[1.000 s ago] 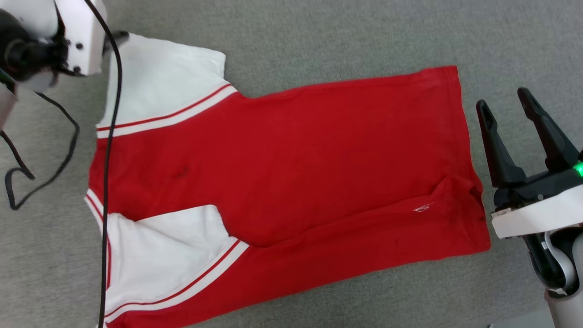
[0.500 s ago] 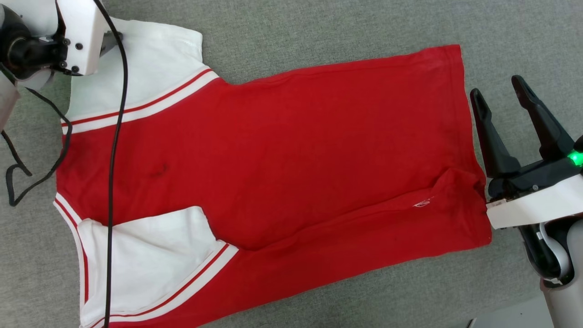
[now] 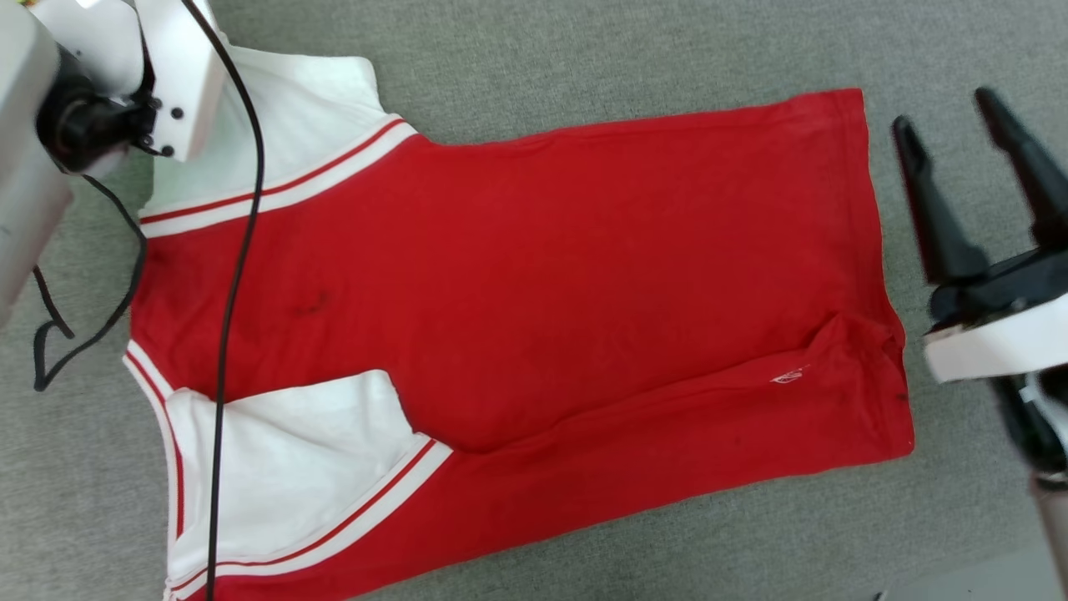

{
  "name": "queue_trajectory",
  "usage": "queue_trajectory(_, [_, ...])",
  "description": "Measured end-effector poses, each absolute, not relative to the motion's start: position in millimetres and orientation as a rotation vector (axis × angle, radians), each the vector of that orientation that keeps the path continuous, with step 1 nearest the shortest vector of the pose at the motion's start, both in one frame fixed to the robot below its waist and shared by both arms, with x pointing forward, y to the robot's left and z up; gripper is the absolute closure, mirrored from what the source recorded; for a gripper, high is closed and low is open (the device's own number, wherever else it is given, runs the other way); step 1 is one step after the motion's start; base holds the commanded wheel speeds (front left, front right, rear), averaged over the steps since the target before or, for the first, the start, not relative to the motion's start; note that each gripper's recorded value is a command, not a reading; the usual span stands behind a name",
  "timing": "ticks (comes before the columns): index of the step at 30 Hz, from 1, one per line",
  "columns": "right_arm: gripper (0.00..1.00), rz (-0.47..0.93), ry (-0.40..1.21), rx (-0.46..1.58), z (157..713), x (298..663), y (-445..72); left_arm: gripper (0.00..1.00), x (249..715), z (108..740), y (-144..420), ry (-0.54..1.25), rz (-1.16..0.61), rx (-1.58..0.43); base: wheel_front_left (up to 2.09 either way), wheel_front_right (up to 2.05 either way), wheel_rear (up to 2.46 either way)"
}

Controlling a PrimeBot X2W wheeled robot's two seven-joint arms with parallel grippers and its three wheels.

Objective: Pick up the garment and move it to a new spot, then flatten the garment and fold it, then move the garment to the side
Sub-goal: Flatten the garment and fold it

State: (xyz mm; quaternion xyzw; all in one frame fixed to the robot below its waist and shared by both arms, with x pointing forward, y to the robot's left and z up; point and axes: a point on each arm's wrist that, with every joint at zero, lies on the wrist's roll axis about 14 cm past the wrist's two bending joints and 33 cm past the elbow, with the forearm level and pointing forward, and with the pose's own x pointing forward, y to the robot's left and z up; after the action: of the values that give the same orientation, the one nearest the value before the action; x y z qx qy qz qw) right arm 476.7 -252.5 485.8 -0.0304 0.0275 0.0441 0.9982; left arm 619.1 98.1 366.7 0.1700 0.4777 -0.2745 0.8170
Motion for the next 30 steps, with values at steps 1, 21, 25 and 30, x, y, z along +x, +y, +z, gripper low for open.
queue_trajectory(1, [0.0,0.09,0.048,-0.077,492,479,-255,1.0,620,371,97,0.993,-0.589,0.365,0.0,0.0,0.0])
queue_trajectory(21, [0.0,0.214,0.885,-0.215,439,495,-275,1.0,582,455,82,0.613,-0.708,0.388,0.0,0.0,0.0])
queue_trajectory(25, [0.0,0.222,0.959,-0.229,421,507,-267,1.0,577,455,80,0.59,-0.721,0.384,0.0,0.0,0.0])
queue_trajectory(30, [0.0,0.226,1.024,-0.244,392,518,-258,1.0,575,452,81,0.577,-0.728,0.379,0.0,0.0,0.0])
